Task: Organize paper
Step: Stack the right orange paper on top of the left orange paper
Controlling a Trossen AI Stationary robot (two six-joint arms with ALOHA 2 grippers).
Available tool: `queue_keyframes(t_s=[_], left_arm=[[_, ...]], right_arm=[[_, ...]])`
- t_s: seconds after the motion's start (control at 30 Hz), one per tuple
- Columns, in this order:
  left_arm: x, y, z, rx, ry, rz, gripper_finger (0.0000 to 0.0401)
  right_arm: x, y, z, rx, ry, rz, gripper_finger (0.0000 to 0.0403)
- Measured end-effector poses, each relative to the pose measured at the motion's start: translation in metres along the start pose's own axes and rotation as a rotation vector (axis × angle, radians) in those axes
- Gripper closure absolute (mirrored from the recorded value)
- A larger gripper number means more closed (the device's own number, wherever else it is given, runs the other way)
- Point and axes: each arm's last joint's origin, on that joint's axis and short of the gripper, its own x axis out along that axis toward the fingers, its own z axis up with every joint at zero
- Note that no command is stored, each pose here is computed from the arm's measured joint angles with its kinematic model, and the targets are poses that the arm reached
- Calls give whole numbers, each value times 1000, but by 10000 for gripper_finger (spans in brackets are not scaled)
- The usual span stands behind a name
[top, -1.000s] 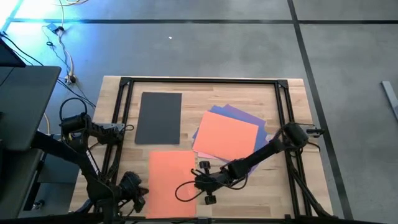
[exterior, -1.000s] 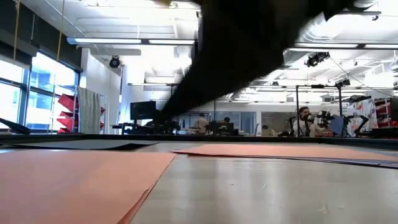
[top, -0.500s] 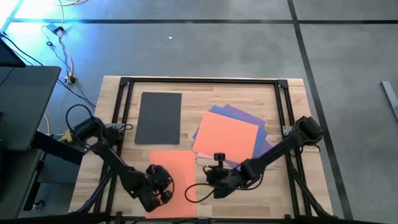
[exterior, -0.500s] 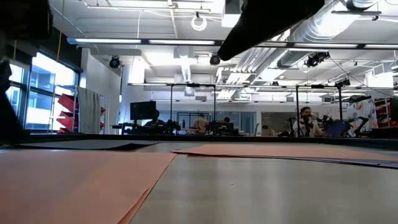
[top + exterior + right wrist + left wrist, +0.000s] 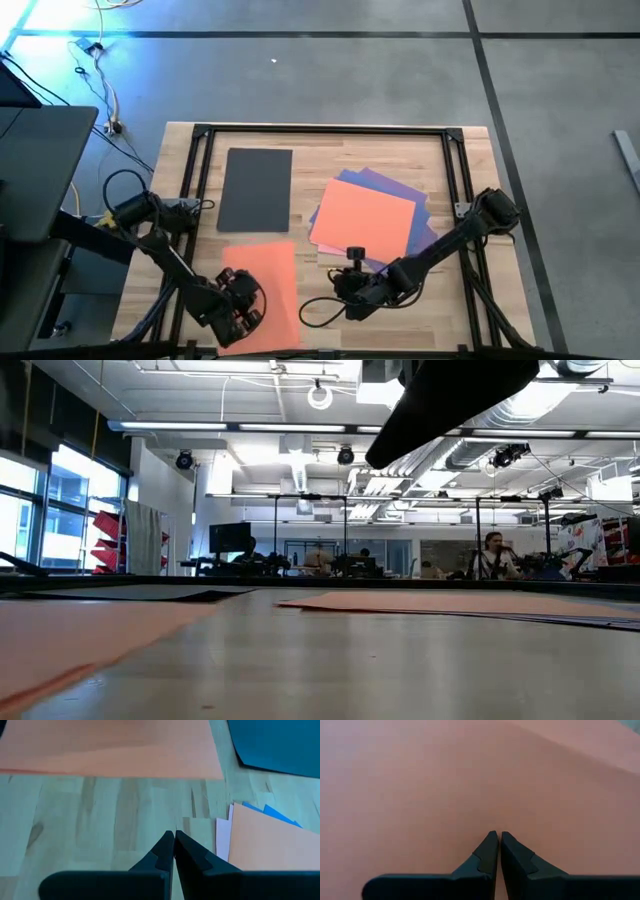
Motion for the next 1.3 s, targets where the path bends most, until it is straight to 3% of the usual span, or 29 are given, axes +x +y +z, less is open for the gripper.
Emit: queue_keyframes(t_s=[0.13, 0.3, 0.53, 1.1, 1.3], left_arm=[[-2, 9, -5, 46, -1, 78, 401], [-3, 10, -6, 224, -5, 81, 401], [-1, 9, -2, 359, 10, 83, 401], [-3, 6, 3, 294, -7, 103, 401], [-27, 1, 13, 329, 7, 216, 401]], right_arm=[[0, 0, 1, 2, -4, 1, 403], [0, 0, 2, -10, -13, 4, 403], [0, 0, 2, -18, -13, 4, 403], [0, 0, 2, -12, -17, 5, 403], [0, 2, 5, 28, -34, 36, 403]])
